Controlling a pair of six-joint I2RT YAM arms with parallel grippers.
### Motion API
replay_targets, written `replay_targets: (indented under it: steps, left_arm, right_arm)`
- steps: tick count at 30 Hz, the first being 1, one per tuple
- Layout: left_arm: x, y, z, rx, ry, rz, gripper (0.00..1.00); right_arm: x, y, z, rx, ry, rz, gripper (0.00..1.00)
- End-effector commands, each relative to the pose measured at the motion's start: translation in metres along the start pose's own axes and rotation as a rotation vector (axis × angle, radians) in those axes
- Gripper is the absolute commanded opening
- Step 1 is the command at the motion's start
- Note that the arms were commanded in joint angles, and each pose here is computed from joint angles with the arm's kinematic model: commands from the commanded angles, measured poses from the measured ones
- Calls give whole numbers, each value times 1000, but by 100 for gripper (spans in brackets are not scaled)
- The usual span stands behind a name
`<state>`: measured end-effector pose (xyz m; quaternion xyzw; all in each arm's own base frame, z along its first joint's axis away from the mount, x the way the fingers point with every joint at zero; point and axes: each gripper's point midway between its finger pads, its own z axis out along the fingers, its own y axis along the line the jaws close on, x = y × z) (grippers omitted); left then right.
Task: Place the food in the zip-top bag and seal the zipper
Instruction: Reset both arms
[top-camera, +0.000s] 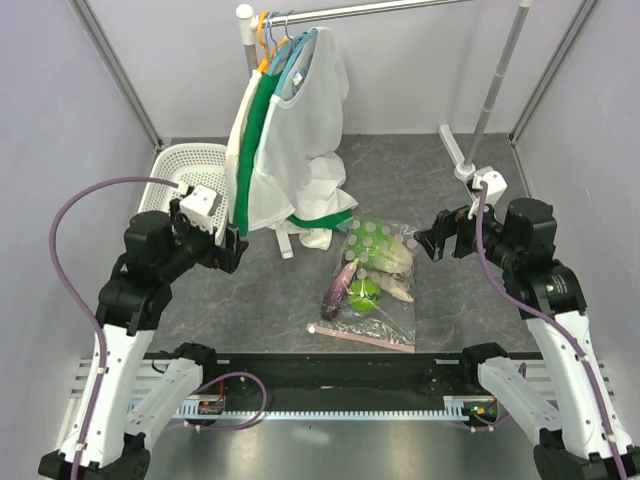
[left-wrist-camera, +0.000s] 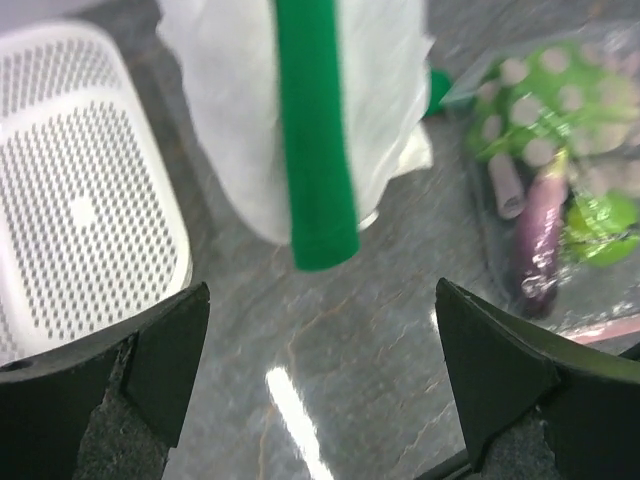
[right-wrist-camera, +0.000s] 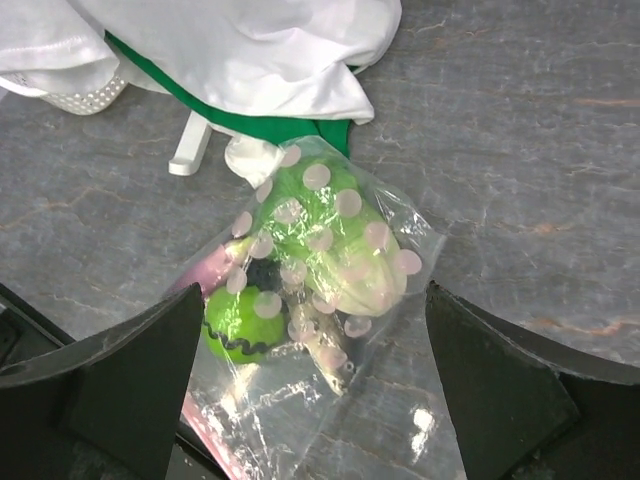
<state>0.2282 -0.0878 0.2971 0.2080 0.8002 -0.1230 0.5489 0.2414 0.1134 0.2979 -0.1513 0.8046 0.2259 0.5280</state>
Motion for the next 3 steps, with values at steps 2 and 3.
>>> replay_targets:
  steps: [2, 3]
  left_arm:
    - [9, 28, -8, -146, 21, 1, 100]
    - [7, 29, -10, -153, 13, -5, 100]
  right_arm:
    - [14, -4, -15, 28, 27, -75, 98]
    - [14, -3, -16, 23, 26, -79, 98]
